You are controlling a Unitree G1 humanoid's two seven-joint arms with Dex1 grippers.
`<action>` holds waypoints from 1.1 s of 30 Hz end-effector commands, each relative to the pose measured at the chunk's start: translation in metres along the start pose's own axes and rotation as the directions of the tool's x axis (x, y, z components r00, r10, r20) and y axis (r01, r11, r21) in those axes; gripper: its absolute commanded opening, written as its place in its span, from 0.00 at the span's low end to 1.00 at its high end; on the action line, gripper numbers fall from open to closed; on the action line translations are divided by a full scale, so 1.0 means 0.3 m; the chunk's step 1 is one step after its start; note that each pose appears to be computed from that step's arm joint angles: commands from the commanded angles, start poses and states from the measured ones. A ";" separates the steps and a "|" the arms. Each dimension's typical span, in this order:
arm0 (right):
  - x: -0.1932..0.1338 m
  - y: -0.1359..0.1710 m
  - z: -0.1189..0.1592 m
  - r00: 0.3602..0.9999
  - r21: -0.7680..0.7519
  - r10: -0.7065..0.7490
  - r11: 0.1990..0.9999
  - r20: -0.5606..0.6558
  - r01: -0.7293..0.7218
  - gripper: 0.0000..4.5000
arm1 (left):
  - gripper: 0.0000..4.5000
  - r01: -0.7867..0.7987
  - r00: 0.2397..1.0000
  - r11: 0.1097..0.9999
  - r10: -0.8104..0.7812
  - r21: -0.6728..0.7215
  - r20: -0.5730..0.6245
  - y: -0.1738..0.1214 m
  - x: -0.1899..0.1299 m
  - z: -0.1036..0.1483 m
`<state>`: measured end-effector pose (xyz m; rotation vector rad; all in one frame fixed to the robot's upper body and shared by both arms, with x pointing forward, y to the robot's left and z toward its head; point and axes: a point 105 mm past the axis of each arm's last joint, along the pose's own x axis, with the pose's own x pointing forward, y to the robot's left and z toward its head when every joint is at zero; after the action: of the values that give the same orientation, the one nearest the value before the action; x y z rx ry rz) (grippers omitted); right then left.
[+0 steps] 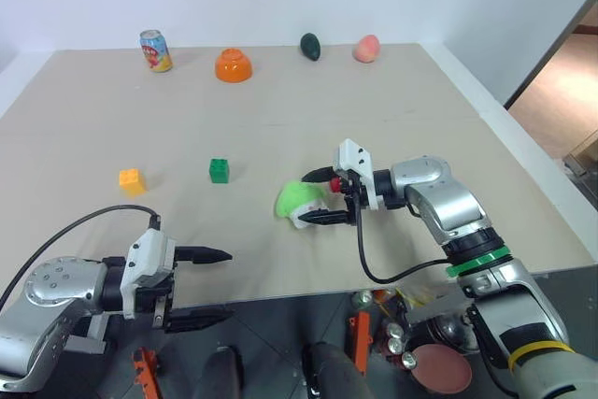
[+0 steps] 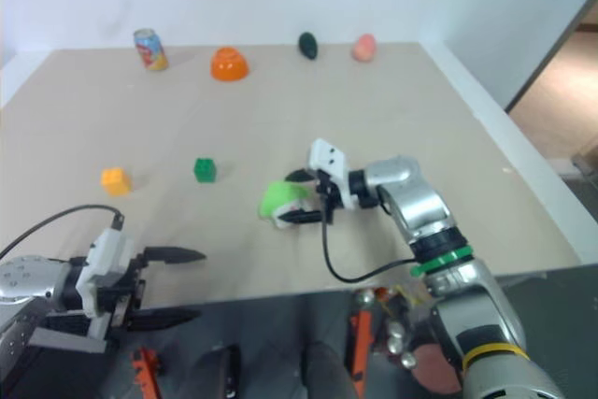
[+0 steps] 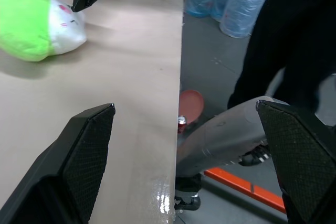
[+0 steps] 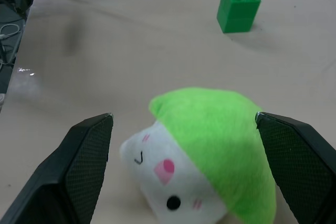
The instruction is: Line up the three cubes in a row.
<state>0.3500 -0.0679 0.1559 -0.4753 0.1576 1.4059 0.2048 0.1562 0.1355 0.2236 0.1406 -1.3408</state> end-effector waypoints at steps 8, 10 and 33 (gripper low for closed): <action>0.078 -0.018 -0.147 0.988 -0.049 -0.061 0.997 -0.142 0.055 1.00 | 0.99 -0.074 0.997 0.996 0.073 0.057 0.029 -0.015 -0.016 0.058; 0.088 -0.022 -0.156 0.989 -0.034 -0.077 0.997 -0.127 0.073 0.94 | 0.99 -0.091 0.996 0.994 0.090 0.059 0.026 -0.016 -0.017 0.060; -0.124 0.095 0.092 0.985 0.043 -0.026 0.999 0.170 0.019 0.00 | 1.00 -0.009 0.997 0.998 0.005 0.057 0.072 0.042 0.081 0.061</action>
<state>0.3254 -0.0867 0.1438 -0.3447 0.1827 1.3667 0.2205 0.1347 0.1463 0.2200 0.0621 -1.3240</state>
